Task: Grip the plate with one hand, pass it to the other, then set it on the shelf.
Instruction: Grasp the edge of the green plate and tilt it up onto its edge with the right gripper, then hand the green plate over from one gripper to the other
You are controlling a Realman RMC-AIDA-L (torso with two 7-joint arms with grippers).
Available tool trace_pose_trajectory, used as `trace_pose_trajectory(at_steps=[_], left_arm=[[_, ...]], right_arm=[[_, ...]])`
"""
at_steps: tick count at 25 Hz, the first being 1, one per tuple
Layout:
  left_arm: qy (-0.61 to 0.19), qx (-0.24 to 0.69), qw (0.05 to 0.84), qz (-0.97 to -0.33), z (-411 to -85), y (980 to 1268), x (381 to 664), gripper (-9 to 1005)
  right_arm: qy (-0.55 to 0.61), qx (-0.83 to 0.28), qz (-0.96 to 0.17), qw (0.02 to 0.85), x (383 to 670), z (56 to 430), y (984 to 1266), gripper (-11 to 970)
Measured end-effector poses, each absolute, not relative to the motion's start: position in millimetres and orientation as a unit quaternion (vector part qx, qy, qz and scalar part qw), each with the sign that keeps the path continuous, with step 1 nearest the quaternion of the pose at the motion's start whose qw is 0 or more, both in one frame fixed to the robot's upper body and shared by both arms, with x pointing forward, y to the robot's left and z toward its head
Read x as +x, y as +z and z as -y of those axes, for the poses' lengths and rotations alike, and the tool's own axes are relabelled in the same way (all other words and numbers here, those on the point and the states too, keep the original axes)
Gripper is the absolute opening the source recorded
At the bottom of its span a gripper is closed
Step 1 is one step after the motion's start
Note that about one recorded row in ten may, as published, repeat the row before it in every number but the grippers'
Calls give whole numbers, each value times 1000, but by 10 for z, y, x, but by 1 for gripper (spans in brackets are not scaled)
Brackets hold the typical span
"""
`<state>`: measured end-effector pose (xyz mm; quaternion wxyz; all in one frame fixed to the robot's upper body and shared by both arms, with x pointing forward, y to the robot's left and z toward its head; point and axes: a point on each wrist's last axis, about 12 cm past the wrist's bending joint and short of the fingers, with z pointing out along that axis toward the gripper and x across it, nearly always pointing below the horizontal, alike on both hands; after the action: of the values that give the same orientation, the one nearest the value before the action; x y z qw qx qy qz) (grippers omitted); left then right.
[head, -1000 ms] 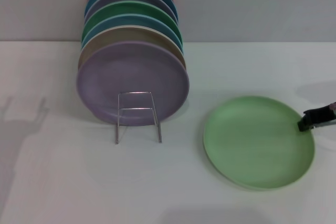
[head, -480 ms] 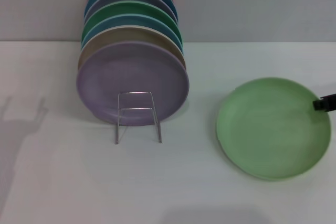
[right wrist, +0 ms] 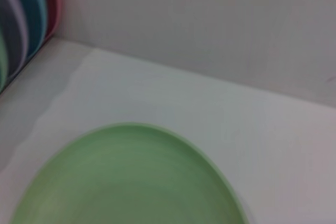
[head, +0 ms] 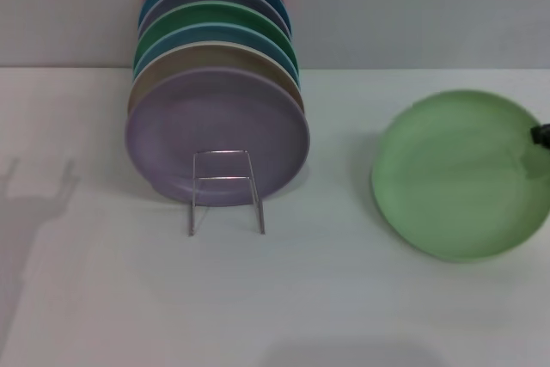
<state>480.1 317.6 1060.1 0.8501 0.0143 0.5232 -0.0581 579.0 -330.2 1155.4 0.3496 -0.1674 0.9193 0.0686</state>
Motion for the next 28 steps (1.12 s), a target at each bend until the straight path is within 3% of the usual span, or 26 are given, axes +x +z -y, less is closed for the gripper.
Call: trace_pose_trajectory(at_steps=[9,21,28], left_arm=[[-60,15,851,-521,-3162,10611,4818,830],[-61,14,852,-520,-3153,10624,4851,830],[-60,12,852,-520,-3159,10623,4850,830]], right_arm=[[31,-170,-910,376,5838,3267,11698,29],[-119,-252,-860,427,5755,2876,12150,28],[-170,-279,-818,473,5693,2730,12246,29]])
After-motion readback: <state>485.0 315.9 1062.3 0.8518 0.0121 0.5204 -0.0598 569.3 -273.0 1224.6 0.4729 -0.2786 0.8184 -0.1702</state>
